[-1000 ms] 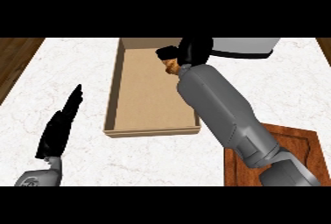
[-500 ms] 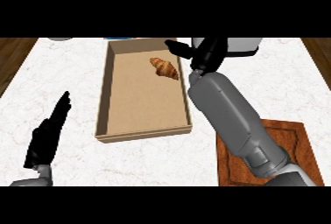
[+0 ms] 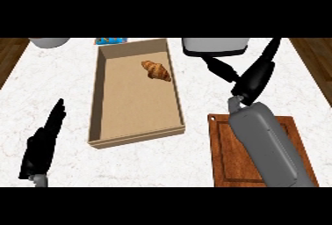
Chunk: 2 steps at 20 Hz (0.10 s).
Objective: Pick the croissant from the cutting board and place it in the cardboard box
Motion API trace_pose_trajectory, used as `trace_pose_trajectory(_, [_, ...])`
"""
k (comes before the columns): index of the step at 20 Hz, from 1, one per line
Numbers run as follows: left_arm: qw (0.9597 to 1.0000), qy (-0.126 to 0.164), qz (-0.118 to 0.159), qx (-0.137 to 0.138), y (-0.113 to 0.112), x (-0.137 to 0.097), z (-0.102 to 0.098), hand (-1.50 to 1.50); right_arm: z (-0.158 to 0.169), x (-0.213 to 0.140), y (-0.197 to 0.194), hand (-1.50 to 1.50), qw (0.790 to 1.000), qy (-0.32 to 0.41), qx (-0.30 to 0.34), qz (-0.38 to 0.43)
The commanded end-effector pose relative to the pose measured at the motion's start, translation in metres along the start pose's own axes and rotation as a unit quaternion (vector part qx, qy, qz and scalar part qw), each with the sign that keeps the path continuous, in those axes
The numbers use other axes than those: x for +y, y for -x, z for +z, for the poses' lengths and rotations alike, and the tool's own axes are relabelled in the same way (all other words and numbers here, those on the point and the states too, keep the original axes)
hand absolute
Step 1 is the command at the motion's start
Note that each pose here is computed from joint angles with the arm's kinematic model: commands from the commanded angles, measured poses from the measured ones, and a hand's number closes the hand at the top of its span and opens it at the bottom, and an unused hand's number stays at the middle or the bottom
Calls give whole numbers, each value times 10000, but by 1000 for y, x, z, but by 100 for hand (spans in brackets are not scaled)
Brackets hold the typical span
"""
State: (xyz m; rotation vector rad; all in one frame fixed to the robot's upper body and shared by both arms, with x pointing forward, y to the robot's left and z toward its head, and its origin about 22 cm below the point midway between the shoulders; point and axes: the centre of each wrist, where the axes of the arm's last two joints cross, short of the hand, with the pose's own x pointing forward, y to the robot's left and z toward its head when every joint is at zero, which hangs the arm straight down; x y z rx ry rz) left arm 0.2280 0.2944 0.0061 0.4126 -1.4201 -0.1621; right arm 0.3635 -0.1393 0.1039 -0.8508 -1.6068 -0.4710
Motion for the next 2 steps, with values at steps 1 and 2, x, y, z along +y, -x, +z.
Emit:
trace_pose_trajectory(1, [9999, -62, -67, -55, -4, 8, -8, 0, 6, -64, 16, -150, 10000, -71, -56, 10])
trace_pose_trajectory(2, [10000, -1, -1, -83, -10, 0, -1, 0, 3, -80, 9, -150, 9998, -156, -142, 46])
